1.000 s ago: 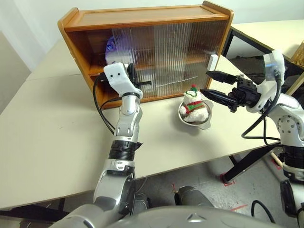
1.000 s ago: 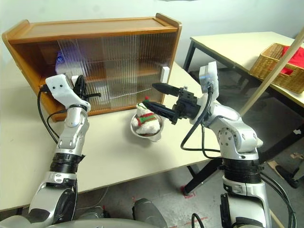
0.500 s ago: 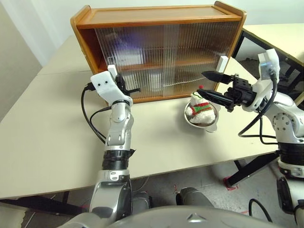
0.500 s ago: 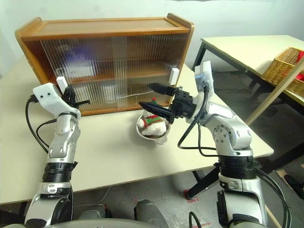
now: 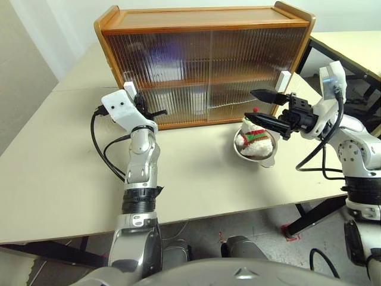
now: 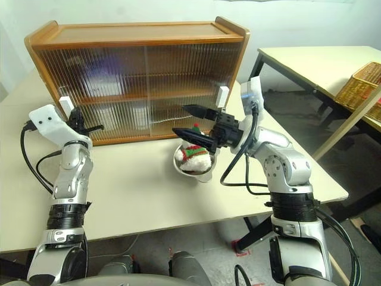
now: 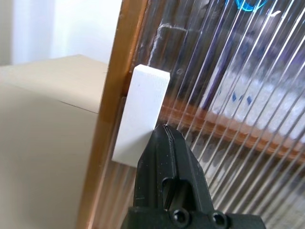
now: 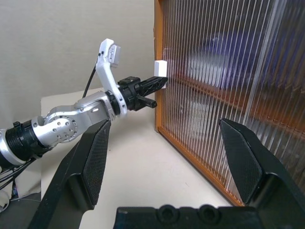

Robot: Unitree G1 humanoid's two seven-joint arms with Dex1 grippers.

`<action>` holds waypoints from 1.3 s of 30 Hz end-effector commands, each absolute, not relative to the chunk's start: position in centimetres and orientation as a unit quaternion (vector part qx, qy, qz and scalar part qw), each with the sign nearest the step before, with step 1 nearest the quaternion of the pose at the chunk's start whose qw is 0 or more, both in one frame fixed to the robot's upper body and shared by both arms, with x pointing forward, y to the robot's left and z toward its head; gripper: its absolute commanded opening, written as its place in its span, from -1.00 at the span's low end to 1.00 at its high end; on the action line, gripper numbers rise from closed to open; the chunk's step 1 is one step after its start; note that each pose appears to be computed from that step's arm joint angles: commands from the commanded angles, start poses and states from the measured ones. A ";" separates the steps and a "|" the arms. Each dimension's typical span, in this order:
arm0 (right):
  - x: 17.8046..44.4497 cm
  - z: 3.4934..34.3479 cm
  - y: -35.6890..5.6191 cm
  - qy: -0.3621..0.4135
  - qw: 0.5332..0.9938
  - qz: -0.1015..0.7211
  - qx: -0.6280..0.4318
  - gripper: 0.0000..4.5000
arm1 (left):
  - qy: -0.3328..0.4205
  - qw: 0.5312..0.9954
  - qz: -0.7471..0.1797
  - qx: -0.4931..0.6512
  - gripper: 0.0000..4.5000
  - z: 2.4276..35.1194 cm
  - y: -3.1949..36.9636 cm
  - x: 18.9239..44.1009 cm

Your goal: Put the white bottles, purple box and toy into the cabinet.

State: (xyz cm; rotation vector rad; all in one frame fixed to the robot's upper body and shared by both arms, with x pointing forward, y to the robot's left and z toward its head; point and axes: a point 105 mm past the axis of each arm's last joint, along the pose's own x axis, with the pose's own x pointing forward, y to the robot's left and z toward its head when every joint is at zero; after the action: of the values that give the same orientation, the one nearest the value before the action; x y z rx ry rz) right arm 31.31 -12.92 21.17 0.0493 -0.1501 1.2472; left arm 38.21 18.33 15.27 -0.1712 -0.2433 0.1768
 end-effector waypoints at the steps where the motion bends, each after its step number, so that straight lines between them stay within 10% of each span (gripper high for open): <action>1: 31.4 21.3 -12.7 -0.069 0.807 0.587 0.014 1.00 | -0.126 0.984 -0.060 -0.110 -0.99 16.0 13.8 37.7; 10: 32.0 21.2 -13.1 -0.067 0.810 0.583 0.010 1.00 | -0.116 0.947 -0.278 -0.108 -0.74 17.7 10.9 35.3; 21: 34.2 19.7 -15.6 -0.065 0.861 0.504 0.001 1.00 | -0.078 0.874 -0.477 -0.061 0.97 21.0 15.7 32.2; 33: 38.0 18.0 -21.4 -0.091 0.932 0.350 -0.009 1.00 | -0.107 0.842 -0.515 -0.118 0.99 21.6 16.6 30.4; 39: 39.6 16.7 -24.0 -0.069 0.958 0.278 -0.027 0.21 | -0.119 0.837 -0.521 -0.123 1.00 21.6 16.8 29.7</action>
State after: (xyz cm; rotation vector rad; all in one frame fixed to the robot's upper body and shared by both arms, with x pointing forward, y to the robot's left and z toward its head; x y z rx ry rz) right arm 39.24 -23.20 16.30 -0.0290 -0.1286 0.6087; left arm 30.20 16.69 21.15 -0.2702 -0.2239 -1.0923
